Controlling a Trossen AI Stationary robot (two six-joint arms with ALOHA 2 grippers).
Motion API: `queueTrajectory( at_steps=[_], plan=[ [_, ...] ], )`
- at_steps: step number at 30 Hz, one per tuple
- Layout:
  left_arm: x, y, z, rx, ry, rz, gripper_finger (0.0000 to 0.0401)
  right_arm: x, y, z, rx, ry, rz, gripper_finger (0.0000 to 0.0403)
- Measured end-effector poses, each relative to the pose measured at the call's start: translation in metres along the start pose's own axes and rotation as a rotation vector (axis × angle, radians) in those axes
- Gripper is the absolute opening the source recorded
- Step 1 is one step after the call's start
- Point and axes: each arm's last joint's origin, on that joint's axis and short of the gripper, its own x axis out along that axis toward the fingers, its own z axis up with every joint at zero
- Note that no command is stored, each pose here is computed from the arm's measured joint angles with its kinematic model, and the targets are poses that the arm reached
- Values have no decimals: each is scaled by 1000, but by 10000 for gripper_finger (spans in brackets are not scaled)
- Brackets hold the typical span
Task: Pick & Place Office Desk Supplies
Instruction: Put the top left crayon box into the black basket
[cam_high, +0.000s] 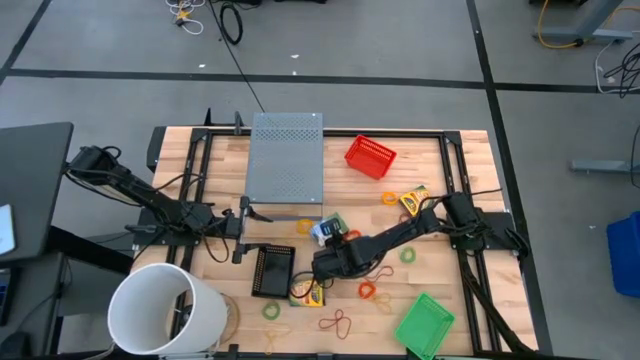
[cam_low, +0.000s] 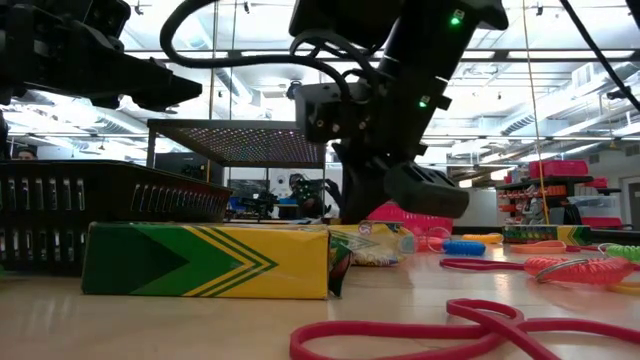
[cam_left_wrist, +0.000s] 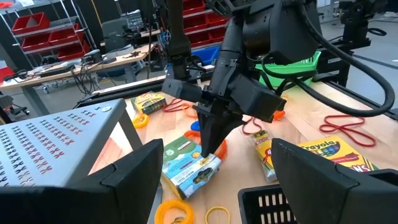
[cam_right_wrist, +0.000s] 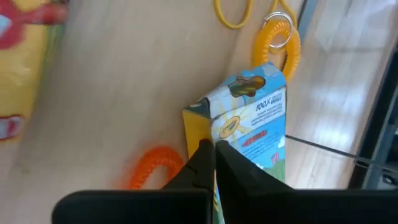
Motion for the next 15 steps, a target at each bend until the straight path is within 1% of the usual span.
queueTrajectory(
  at_steps=[5, 10, 12, 15],
  plan=[
    [0, 0, 0, 0, 0, 0, 303, -5, 5, 3, -5, -14, 4, 2],
    [0, 0, 0, -1, -2, -3, 303, -19, 3, 12, 36, -53, 25, 1],
    [0, 0, 0, -2, -4, -6, 303, -27, -1, 20, 58, -87, 57, 1],
    [0, 0, 0, -2, -5, -6, 303, -42, -9, 30, 107, -135, 141, 1]
  ],
)
